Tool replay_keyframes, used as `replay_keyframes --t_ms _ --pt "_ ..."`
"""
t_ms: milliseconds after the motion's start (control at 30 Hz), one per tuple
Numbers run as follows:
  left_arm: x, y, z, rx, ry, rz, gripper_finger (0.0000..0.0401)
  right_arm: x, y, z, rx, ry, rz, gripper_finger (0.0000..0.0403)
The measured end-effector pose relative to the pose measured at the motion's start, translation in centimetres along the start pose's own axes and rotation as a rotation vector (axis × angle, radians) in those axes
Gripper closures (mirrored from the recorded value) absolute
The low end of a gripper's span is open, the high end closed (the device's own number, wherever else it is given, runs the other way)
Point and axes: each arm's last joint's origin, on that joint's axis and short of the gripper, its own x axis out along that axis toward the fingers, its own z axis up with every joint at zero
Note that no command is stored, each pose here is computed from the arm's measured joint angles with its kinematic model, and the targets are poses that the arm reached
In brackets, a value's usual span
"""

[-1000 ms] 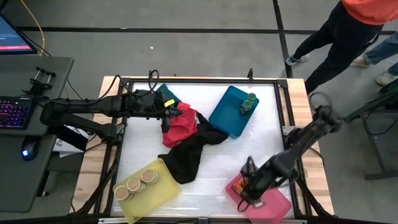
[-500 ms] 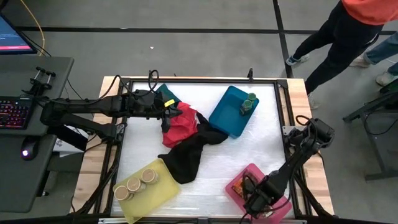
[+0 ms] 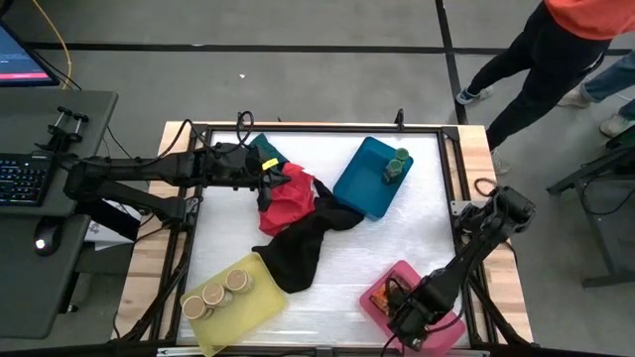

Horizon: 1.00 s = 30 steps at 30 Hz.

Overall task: Sort spices by type
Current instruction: Return to Home Position

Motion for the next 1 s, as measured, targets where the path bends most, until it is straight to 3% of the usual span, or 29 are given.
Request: replay_keyframes --t_ms 100,233,400,500,600,733,833,1000 --pt "-1.2 -0.2 0.8 0.024 -0.016 -0.075 0.0401 -3.0 0.1 -1.5 -0.032 -0.085 0.012 0.0176" --pt "-4.6 -0.2 2.9 0.034 -0.138 -0.138 0.0401 -7.3 -1.4 -3.0 0.007 -0.244 -0.063 0.0186" --pt "-8.0 -0.1 2.4 0.152 -0.262 -0.176 0.0401 -12.3 -4.9 -2.7 0.134 -0.508 -0.106 0.0249" --pt "-7.7 0.3 -0.3 0.115 -0.346 -0.224 0.0401 -15.0 -7.0 -2.1 0.208 -0.672 -0.092 0.0327" --pt "-6.1 1.1 -4.7 -0.012 -0.429 -0.295 0.0401 -17.4 -8.9 -1.7 0.253 -0.844 -0.059 0.0389" --pt "-4.7 2.2 -9.9 -0.176 -0.539 -0.400 0.0401 -20.0 -11.2 -2.2 0.296 -1.006 -0.016 0.0383" --pt "-4.5 3.0 -12.7 -0.238 -0.600 -0.400 0.0401 -21.3 -12.7 -2.9 0.310 -1.075 0.019 0.0398" --pt "-4.8 3.9 -14.6 -0.255 -0.646 -0.360 0.0401 -22.6 -14.2 -4.0 0.334 -1.165 0.067 0.0399"
